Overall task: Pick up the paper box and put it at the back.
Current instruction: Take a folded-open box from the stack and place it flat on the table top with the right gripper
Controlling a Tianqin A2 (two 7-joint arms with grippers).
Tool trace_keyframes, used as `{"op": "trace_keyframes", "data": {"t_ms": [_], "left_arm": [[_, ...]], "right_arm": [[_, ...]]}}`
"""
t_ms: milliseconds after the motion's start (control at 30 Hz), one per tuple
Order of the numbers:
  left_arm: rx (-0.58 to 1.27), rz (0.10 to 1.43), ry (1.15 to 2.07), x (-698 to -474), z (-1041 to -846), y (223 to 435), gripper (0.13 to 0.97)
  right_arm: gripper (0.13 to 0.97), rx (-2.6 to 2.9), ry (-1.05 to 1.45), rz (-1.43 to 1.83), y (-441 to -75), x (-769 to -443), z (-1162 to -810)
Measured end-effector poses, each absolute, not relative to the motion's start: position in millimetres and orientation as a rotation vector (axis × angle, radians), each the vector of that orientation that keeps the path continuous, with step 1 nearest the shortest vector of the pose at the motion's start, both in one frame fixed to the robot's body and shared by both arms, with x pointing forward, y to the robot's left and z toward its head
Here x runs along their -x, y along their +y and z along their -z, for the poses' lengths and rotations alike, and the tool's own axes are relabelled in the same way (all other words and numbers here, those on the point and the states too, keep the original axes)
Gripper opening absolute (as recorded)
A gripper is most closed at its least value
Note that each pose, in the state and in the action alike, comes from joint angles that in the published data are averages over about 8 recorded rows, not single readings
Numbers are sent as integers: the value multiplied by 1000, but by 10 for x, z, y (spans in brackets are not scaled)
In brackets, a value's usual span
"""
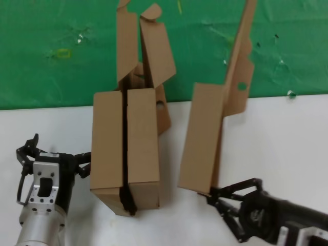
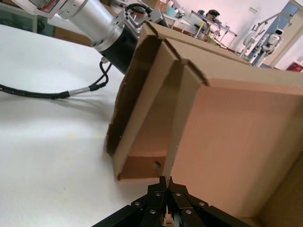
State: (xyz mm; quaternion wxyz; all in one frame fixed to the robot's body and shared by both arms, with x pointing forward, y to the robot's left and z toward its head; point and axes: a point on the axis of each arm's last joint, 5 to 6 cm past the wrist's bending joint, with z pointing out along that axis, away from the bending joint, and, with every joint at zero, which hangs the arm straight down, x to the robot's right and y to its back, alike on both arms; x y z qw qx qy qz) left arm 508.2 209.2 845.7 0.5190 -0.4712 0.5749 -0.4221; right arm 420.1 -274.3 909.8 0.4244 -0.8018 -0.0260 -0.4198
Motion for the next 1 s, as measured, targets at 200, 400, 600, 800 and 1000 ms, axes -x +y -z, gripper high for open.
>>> {"op": "trace_keyframes", "data": {"t_ms": [200,400,600,800,1000], "left_arm": [[1131,1015,1378,-5081,-8455,2094,966],[1134,1019,1377,-5077,-8454,2098,966],[1135,1023,1379,-5074,-8454,2100,966],[1135,1025,1379,-5073,-8455,2100,966],[1135,1026,1379,-5070,-8458,2100,966]], "right_arm": [[150,2026,-60,1101,-2945,-4141,-9266],[149,2070,-55,1180,-3186,-4200,-9506],[149,2149,-75,1260,-3394,-4368,-9884],[149,2319,-75,1307,-3493,-4589,-10339],[149,2538,25,1391,-3482,-4796,-10727]]}}
